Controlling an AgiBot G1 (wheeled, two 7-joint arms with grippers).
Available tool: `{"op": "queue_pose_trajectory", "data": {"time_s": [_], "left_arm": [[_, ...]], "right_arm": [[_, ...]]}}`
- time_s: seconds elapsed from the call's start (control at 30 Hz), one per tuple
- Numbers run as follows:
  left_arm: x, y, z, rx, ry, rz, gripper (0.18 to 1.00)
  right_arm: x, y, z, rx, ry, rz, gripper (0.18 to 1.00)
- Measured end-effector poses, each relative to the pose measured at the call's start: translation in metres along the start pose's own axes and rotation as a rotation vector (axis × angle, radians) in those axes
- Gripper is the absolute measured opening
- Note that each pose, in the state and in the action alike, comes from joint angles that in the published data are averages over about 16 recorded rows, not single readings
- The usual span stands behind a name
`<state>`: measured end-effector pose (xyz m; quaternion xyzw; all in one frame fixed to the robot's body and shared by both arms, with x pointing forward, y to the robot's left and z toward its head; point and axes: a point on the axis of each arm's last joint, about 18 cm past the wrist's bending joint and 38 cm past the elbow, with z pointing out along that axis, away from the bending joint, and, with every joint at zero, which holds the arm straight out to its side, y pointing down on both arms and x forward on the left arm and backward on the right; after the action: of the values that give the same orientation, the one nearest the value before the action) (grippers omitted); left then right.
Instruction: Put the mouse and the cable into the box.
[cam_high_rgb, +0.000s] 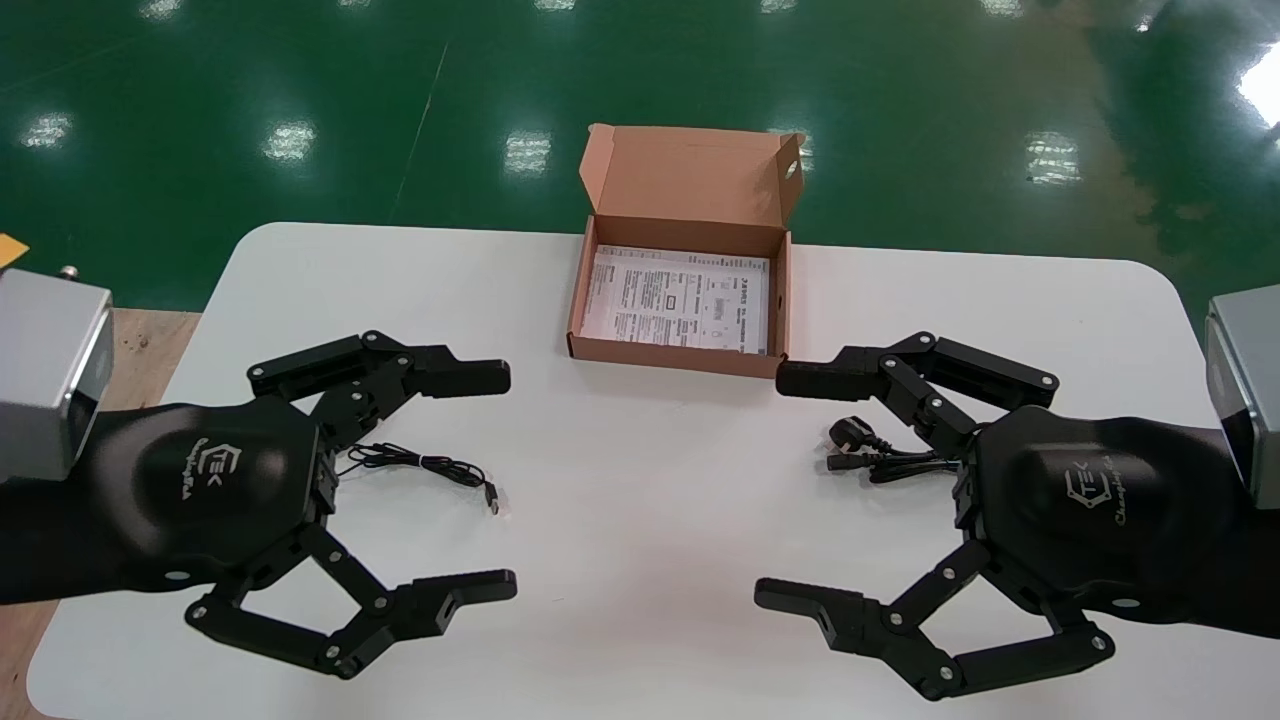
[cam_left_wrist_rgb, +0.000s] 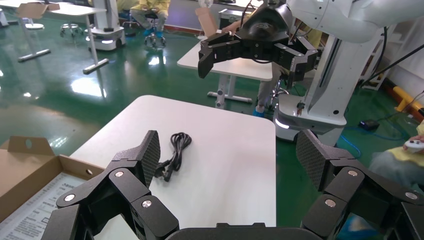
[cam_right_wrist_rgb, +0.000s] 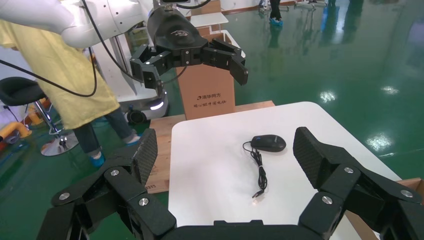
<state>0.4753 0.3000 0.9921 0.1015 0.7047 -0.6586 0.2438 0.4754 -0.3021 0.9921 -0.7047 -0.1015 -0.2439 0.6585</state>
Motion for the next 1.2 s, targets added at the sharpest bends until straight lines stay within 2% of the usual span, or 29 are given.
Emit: {"op": "queue_pose_trajectory", "data": {"time_s": [0.7, 0.93, 1.2], "left_arm": [[0.001, 0.003, 0.001, -0.025, 0.009, 0.001, 1.001], [-0.004, 0.023, 0.007, -0.161, 0.047, -0.006, 1.001], [-0.036, 0.066, 0.016, -0.428, 0.062, 0.005, 1.001]], "right_arm": [[0.000, 0.000, 0.000, -0.004, 0.002, -0.004, 1.001], [0.009, 0.011, -0.004, -0.069, 0.020, -0.067, 1.001], [0.042, 0.045, -0.020, -0.244, 0.071, -0.210, 1.001]]}}
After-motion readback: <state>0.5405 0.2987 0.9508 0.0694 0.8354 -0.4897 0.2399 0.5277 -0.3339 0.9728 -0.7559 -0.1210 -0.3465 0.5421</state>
